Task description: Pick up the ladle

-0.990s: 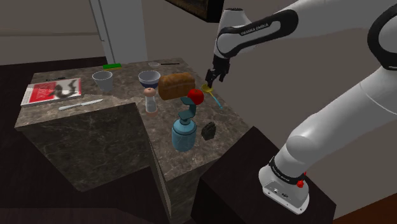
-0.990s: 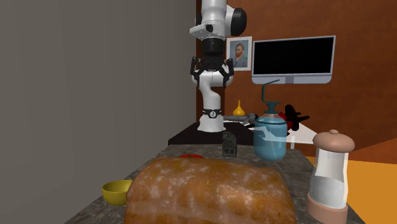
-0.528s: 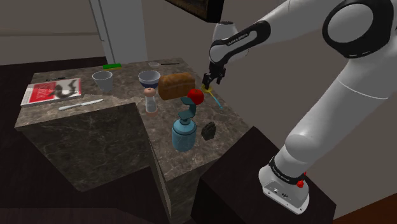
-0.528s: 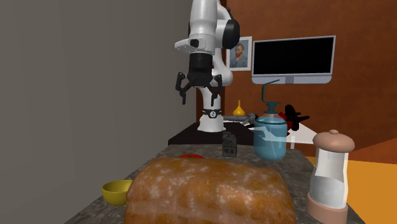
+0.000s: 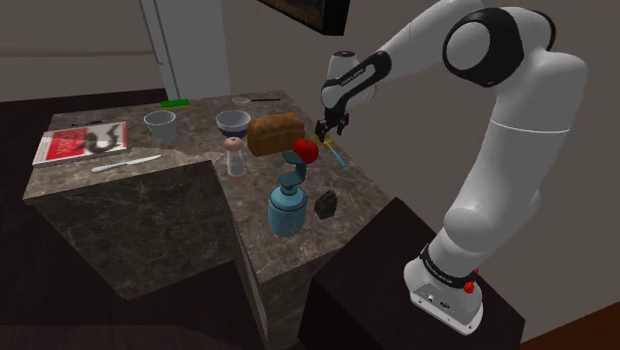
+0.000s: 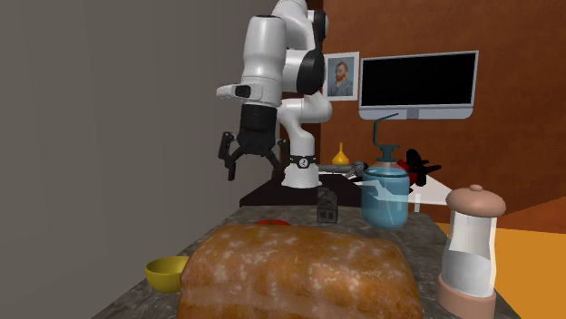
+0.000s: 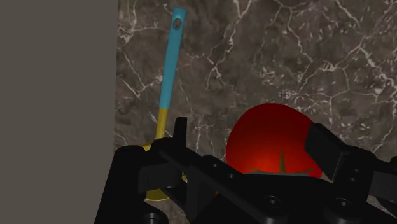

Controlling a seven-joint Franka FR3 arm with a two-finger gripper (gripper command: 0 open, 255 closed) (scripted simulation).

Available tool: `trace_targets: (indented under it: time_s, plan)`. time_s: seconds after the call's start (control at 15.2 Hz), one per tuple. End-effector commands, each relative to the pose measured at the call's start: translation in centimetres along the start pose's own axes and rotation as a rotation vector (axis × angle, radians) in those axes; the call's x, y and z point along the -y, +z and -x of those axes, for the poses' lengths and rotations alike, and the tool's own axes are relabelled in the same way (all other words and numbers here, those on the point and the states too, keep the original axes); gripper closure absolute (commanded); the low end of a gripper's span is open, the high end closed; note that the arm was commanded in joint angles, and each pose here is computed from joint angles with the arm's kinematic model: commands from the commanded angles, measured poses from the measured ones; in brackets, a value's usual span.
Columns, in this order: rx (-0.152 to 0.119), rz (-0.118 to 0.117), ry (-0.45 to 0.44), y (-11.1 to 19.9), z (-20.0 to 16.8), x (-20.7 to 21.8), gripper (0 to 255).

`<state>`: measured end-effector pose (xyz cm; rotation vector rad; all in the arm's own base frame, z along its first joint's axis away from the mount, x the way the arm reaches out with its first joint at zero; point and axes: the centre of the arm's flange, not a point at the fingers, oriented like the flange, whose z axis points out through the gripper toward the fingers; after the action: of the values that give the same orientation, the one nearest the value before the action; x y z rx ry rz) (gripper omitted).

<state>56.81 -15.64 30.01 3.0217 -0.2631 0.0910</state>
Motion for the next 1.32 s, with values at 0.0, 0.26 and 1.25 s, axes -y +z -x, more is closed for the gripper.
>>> trace_targets:
  time_s: [0.0, 0.26, 1.25]
  plan:
    - [0.000, 0.011, 0.022, 2.2, -1.3, -0.9, 0]
    - [0.002, 0.033, 0.065, 5.9, -3.9, -3.3, 0]
    - [0.005, 0.066, 0.132, 15.5, -7.5, -6.9, 0]
